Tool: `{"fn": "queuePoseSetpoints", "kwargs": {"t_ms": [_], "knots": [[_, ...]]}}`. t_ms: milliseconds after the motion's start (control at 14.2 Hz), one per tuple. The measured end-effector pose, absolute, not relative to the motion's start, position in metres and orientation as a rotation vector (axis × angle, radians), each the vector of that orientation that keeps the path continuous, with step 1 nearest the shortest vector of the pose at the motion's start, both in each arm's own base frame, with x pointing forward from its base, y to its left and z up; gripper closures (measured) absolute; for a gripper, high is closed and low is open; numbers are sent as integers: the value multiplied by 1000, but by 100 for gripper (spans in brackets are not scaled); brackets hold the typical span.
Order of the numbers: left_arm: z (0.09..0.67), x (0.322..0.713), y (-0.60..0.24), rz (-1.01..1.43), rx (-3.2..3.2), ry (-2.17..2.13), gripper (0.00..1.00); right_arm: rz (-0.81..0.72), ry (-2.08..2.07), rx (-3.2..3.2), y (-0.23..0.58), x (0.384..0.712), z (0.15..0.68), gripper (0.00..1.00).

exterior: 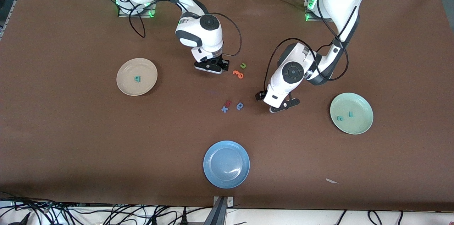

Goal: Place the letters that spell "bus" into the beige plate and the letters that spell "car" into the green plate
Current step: 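Grasp a yellow letter with each gripper from the letter pile, then lower the yellow letter onto the beige plate and open the right gripper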

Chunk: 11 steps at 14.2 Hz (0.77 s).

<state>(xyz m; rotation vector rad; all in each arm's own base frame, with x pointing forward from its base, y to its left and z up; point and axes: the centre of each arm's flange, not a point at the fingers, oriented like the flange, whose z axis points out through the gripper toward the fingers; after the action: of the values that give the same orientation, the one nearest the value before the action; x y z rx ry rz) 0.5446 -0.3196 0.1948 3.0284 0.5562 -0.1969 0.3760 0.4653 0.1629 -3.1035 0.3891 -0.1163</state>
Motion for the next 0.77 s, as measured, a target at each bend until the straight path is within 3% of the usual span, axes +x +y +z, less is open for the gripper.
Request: {"fn": "queuePoseSetpoints", "kwargs": {"t_ms": [211, 492, 633, 773], "knots": [[185, 534, -324, -146, 3037, 564, 6, -117, 387, -3106, 465, 376, 162, 69], [175, 525, -323, -109, 3063, 585, 12, -121, 372, -3109, 465, 375, 163, 69], [175, 524, -324, -109, 3060, 607, 29, -127, 345, -3114, 464, 375, 164, 69], [174, 522, -326, -112, 3058, 625, 34, -153, 307, -3124, 458, 378, 170, 69]]}}
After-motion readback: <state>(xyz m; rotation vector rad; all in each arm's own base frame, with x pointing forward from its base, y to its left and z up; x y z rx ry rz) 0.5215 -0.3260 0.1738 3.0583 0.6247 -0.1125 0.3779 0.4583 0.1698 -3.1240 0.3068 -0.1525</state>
